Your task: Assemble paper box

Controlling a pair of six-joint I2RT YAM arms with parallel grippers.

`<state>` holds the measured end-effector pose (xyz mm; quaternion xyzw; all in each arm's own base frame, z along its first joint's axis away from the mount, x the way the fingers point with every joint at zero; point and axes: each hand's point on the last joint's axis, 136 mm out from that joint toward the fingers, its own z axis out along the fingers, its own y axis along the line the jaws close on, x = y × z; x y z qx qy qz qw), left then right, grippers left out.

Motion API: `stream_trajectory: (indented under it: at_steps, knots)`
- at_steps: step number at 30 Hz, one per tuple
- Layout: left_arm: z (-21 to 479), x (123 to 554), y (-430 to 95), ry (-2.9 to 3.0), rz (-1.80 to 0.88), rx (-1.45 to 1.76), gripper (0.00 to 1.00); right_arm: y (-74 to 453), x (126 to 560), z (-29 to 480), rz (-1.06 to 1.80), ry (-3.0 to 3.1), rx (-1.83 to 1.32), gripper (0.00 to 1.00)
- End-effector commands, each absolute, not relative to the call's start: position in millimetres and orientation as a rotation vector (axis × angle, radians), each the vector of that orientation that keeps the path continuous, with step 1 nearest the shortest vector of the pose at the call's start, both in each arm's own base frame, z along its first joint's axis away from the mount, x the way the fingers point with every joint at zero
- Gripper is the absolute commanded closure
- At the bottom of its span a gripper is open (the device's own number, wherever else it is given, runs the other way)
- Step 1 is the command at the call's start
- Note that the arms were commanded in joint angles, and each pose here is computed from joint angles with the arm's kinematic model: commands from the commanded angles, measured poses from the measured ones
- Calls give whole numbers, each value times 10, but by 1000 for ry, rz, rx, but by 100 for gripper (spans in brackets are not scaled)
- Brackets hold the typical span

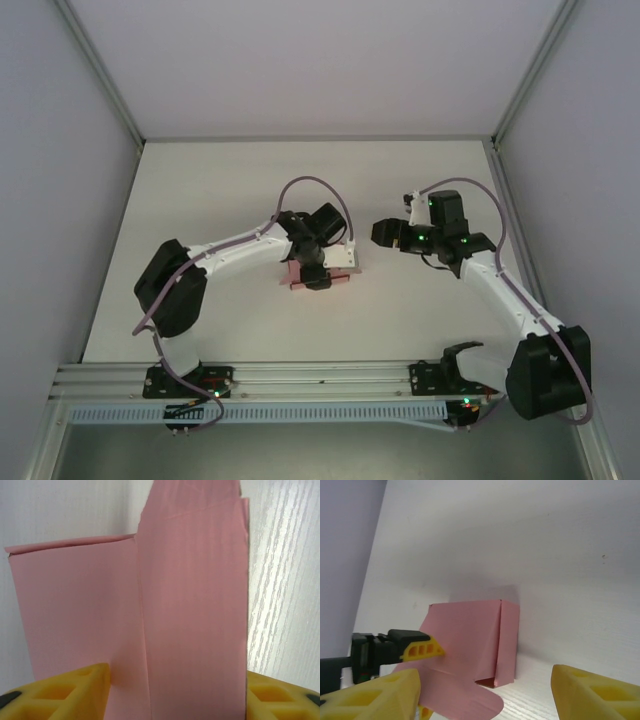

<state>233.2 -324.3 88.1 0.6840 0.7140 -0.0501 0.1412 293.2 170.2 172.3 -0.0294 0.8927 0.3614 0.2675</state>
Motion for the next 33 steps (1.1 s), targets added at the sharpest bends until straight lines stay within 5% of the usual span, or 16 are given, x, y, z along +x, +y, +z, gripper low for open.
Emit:
stream_trajectory:
  at_steps: [1, 12, 20, 24, 27, 33]
  knots:
    - [849, 2248, -3249, 2105, -192, 1955, 30, 1630, 2998, 1606, 880, 2451, -87, 31]
    - [1487, 2492, -3263, 2038, -160, 1480, 0, 2062, 3104, 1270, 901, 2586, -82, 31]
    - [1356, 2417, -3036, 2066, -111, 1422, 0, 2415, 2976, 918, 920, 2706, -134, 35]
    - [1489, 2786, -2760, 2141, -13, 1010, 0, 2525, 2919, 702, 890, 2768, -160, 35]
    - [1710, 2947, -2446, 2242, -200, 573, 0, 2545, 2910, 626, 845, 2775, -176, 34]
    - [1550, 2865, -2196, 2330, -496, 294, 0, 2531, 2873, 474, 766, 2802, -187, 34]
